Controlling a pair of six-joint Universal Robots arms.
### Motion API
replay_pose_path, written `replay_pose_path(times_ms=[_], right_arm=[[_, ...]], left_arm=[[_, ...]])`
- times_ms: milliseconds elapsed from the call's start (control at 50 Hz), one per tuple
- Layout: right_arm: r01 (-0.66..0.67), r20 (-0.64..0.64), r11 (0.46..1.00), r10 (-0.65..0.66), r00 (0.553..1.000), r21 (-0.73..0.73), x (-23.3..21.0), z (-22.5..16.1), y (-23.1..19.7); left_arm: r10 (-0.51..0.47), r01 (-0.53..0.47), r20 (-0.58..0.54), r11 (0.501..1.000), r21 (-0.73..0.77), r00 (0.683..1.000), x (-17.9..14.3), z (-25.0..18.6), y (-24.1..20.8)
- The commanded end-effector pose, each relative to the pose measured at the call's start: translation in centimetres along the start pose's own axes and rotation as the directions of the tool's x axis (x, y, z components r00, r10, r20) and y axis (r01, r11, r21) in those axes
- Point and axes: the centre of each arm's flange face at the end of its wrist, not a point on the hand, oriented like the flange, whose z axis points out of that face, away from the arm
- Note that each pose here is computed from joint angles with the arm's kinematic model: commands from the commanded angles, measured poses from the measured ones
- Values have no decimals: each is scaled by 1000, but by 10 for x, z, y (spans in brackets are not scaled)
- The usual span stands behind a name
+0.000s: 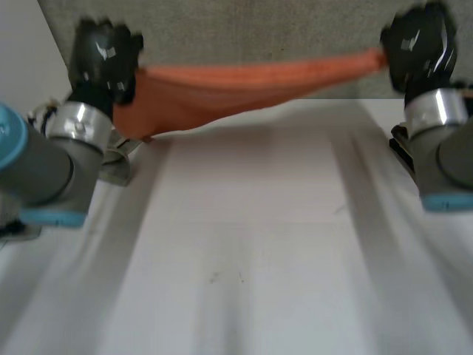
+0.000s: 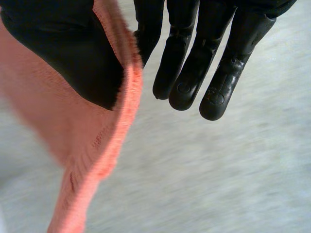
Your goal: Fold the laundry.
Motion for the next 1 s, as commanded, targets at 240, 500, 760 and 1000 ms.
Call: replay_pose_path(times_ms=[240,500,760,1000], right_arm=[[-233,287,870,379,880,-435,-84,-114,62],[-504,-30,530,669,743,-682,-51,-110,115],[-549,-167,229,798,578,-804,-57,-120,141],[-577,-172,161,861,479,-801,-64,-117,144]], left_arm=[[-84,0,-209,928,-373,974,60,-107,77],[-89,9,-194,924,-381,977,58,-105,80],[-97,9,-198,916,-401,976,57,-108,83],[-107,5,-211,900,-435,972,62,-113,92]])
